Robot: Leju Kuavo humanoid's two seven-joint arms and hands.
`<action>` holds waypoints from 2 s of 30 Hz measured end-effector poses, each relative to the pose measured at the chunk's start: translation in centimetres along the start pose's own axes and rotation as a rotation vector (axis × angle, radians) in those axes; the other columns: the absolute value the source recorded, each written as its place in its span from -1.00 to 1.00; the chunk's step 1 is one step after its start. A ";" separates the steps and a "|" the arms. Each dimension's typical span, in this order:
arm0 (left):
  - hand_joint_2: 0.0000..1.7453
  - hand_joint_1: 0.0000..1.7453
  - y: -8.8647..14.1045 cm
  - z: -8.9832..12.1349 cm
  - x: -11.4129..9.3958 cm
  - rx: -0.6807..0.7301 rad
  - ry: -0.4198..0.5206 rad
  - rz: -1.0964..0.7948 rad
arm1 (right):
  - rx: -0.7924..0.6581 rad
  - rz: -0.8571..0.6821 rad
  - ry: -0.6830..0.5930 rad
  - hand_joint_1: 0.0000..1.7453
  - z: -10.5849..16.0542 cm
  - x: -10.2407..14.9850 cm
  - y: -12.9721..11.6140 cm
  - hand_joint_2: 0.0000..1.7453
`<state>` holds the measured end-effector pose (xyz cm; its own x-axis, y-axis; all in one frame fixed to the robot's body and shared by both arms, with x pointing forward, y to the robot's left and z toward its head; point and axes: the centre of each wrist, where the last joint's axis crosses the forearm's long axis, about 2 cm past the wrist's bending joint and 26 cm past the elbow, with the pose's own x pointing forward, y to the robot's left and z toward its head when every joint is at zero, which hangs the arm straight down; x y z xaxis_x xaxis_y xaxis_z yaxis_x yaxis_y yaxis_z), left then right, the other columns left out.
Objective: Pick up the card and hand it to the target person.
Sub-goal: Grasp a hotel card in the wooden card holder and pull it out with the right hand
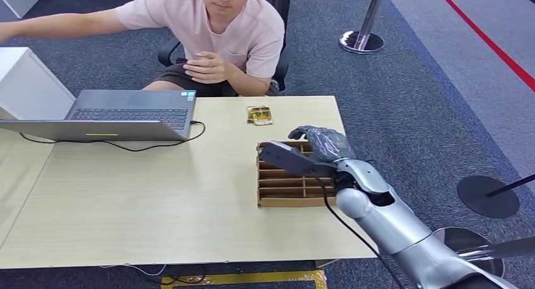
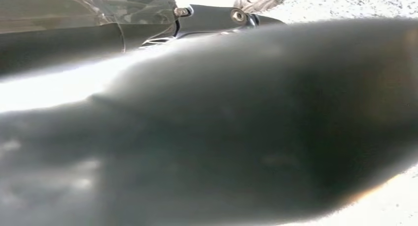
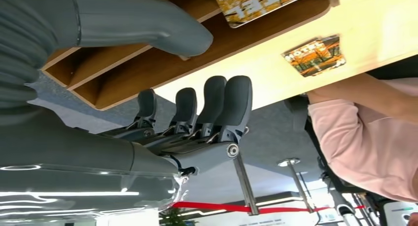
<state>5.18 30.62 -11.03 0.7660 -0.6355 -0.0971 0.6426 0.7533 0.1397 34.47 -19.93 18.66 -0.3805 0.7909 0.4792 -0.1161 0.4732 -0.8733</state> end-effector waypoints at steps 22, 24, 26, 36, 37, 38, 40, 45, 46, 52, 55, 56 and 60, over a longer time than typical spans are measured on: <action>-1.00 -1.00 -0.3 0.1 0.2 -0.003 0.003 0.010 | 0.096 0.004 -0.018 0.05 -0.9 1.3 2.1 1.00; -1.00 -1.00 -0.4 0.1 0.2 -0.004 0.003 0.011 | 0.101 0.000 -0.016 0.04 -1.1 1.3 2.2 1.00; -1.00 -1.00 -0.4 0.1 0.2 -0.004 0.004 0.016 | 0.106 -0.004 -0.016 0.04 -1.2 1.3 2.3 1.00; 1.00 -1.00 -0.3 0.0 0.2 0.009 -0.001 0.034 | 0.120 -0.008 -0.016 0.10 -1.5 1.5 2.8 1.00; 1.00 -1.00 -0.3 0.0 0.1 0.010 -0.003 0.036 | 0.120 -0.008 -0.016 0.11 -1.5 1.5 2.8 1.00; 1.00 -1.00 -0.3 0.0 0.1 0.012 -0.006 0.039 | 0.121 -0.008 -0.015 0.11 -1.5 1.5 2.9 1.00; 1.00 -1.00 -0.3 0.0 0.1 0.014 -0.012 0.049 | 0.123 -0.008 -0.015 0.11 -1.5 1.5 2.9 1.00; 1.00 -1.00 -0.3 0.0 0.1 0.019 -0.022 0.056 | 0.125 -0.006 -0.013 0.14 -1.5 1.5 3.1 1.00; 1.00 -1.00 -0.3 0.0 0.1 0.021 -0.024 0.056 | 0.124 -0.005 -0.013 0.14 -1.5 1.5 3.1 1.00; 1.00 -1.00 -0.3 0.0 0.1 0.024 -0.032 0.057 | 0.122 -0.001 -0.009 0.11 -1.5 1.4 3.2 1.00; 1.00 -1.00 -0.3 0.0 0.1 0.024 -0.033 0.057 | 0.123 0.000 -0.005 0.10 -1.5 1.4 3.2 1.00; 1.00 -1.00 -0.3 0.0 0.1 0.024 -0.033 0.057 | 0.123 0.002 -0.005 0.10 -1.5 1.4 3.2 1.00; 1.00 -1.00 -0.3 0.0 0.1 0.024 -0.033 0.057 | 0.127 0.007 -0.006 0.10 -1.5 1.5 3.3 1.00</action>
<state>5.05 30.31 -11.05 0.8004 -0.5968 -0.0558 0.5967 0.7847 0.1678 34.95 -16.61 16.63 -0.3868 0.7915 0.4732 -0.2284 0.4149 -0.8807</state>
